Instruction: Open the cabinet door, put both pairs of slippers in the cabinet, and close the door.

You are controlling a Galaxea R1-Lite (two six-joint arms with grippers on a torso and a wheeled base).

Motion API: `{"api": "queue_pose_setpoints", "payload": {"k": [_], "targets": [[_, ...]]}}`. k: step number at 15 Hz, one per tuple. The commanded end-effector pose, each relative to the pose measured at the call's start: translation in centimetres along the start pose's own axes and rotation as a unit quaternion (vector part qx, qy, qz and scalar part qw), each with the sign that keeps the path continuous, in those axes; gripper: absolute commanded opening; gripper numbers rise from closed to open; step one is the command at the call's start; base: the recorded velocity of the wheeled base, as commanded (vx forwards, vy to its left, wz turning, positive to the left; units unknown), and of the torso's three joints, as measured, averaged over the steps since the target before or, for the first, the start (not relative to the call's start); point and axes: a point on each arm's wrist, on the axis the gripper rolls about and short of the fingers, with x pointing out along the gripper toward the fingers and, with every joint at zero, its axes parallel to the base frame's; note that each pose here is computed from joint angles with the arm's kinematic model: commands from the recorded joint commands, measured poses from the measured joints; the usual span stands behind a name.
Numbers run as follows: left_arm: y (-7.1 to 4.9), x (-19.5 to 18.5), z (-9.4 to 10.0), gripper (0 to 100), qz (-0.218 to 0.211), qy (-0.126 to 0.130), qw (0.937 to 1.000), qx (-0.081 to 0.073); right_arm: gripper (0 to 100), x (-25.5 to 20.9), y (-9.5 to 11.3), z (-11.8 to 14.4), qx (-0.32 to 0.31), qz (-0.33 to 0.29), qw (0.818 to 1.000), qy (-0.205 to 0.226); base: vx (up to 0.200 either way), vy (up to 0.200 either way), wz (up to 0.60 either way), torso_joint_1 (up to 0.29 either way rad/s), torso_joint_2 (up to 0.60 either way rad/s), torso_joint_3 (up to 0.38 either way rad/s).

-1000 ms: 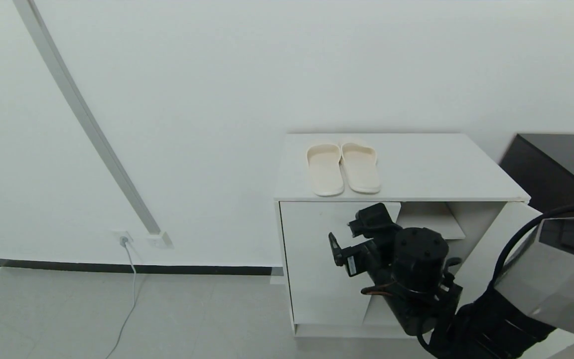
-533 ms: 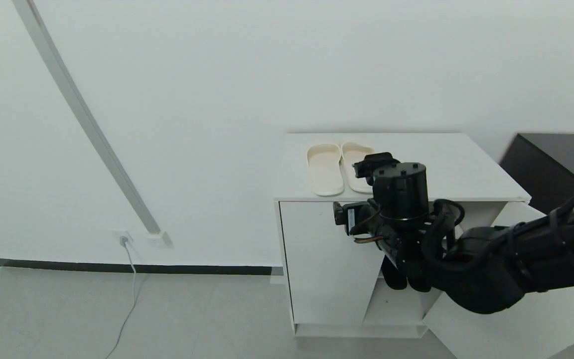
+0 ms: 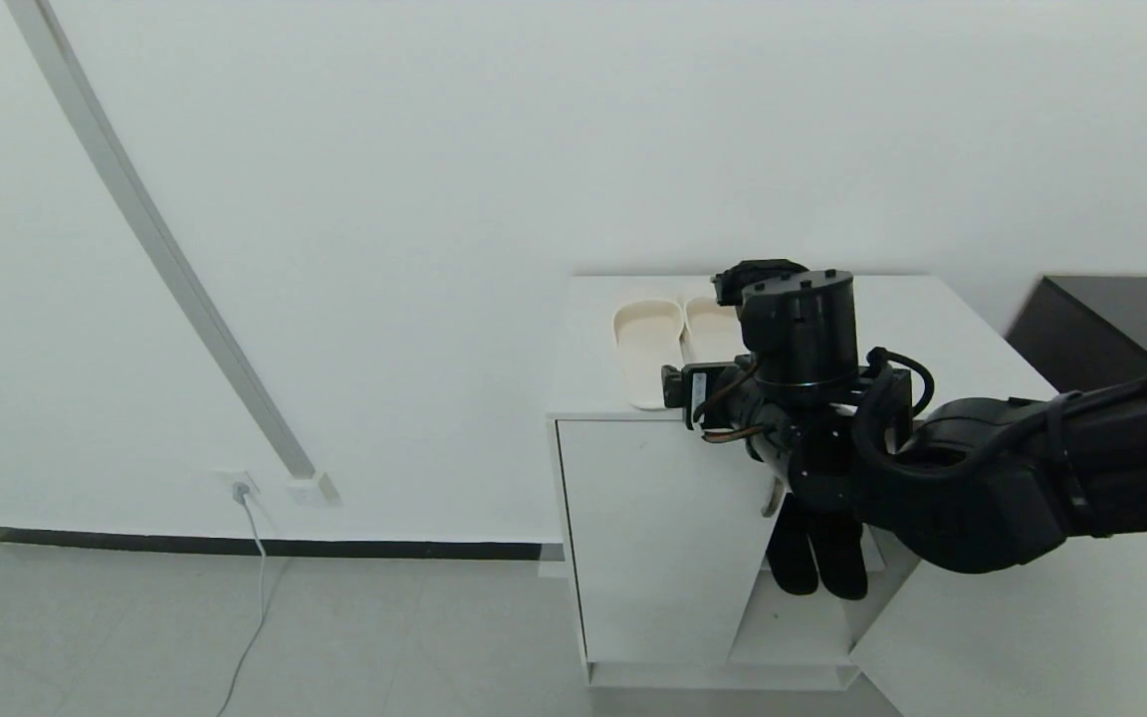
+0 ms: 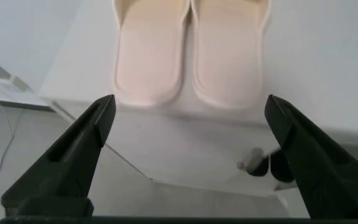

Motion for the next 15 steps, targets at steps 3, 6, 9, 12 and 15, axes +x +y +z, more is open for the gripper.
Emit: {"api": "queue_pose_setpoints", "payload": {"k": [3, 6, 9, 12, 15], "targets": [[0.0, 0.0, 0.0, 0, 0.0, 0.001, 1.0, 0.0, 100, 0.4, 0.2, -0.7, 0.0, -0.001, 1.0, 0.006, 0.2, 0.0, 0.0, 0.01, 0.01, -0.002], [0.0, 0.0, 0.0, 0, 0.0, 0.0, 1.0, 0.0, 100, 0.7, 0.6, -1.3, -0.001, 0.003, 1.0, 0.0, 0.2, 0.0, 0.0, 0.004, 0.0, 0.001], [0.0, 0.0, 0.0, 0, 0.0, 0.0, 1.0, 0.0, 100, 1.5, 0.8, -3.1, -0.007, 0.001, 1.0, 0.012, 0.067, 0.0, 0.0, 0.001, 0.0, 0.002], [0.0, 0.0, 0.0, 0, 0.0, 0.0, 1.0, 0.0, 100, 2.4, 1.2, -4.1, -0.005, 0.005, 1.0, -0.005, 0.0, 0.0, 0.0, 0.0, 0.0, 0.0], [0.0, 0.0, 0.0, 0, 0.0, 0.0, 1.0, 0.0, 100, 3.3, 1.7, -3.6, -0.012, 0.009, 1.0, -0.016, 0.0, 0.0, 0.0, 0.0, 0.0, 0.0]]}}
